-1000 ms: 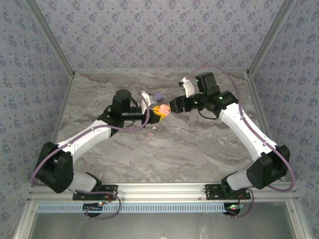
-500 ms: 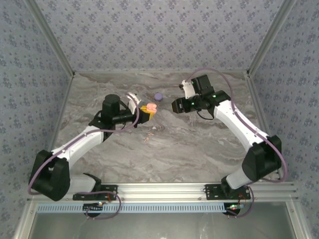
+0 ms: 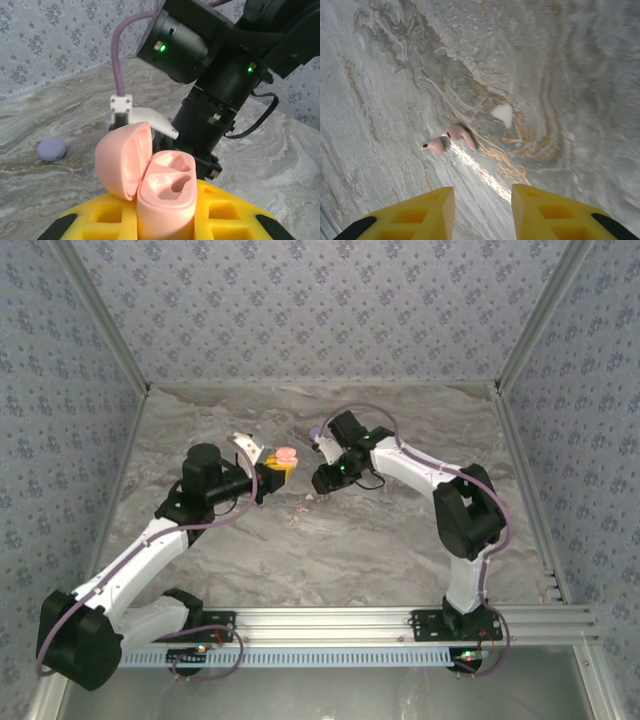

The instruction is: Insert the wireless bluetooth earbuds into the charging case

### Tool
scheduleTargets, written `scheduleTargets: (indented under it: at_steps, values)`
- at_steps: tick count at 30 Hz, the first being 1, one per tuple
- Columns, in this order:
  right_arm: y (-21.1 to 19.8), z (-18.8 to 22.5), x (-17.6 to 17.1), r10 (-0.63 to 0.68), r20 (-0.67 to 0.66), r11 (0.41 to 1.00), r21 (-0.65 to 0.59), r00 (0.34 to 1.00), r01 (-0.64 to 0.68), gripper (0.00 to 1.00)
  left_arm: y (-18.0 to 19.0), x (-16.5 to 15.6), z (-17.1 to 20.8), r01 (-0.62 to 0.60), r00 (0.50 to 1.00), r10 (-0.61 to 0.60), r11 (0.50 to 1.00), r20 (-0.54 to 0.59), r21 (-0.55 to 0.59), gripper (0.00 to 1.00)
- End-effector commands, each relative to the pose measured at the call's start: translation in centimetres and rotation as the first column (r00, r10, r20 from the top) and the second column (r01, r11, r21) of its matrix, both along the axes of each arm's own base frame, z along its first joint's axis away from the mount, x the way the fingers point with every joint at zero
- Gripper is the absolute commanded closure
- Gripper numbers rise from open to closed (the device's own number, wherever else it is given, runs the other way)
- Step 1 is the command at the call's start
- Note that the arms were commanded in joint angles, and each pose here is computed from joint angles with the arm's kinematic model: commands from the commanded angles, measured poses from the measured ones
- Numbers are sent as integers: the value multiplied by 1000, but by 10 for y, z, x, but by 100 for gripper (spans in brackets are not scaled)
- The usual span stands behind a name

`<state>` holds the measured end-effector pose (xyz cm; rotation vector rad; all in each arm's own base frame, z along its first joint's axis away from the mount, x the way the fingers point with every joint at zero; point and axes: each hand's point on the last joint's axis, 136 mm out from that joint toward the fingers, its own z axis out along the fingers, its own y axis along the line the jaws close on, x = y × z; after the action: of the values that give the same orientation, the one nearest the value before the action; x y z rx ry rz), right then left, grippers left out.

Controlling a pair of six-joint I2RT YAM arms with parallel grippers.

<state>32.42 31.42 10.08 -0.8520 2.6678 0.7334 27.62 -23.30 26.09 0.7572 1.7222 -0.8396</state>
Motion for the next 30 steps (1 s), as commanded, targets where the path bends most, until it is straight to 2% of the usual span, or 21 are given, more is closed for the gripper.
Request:
scheduleTargets:
  at_steps: [1,6,18,30]
  values:
    - [18,-3,-7,82,2,997,-2,997,-82,66,8,-1,-1,-41,999,41,999,-15,9,87]
    - [30,-21,-14,138,-7,989,-46,990,-138,71,10,-2,1,-47,999,47,999,-16,11,87]
    - [36,-56,-22,189,-10,970,-152,982,-188,71,10,-1,6,-48,999,48,999,-9,-2,87]
    - [37,-69,-23,201,-18,961,-189,980,-200,71,9,-1,5,-48,999,48,999,-13,-1,86]
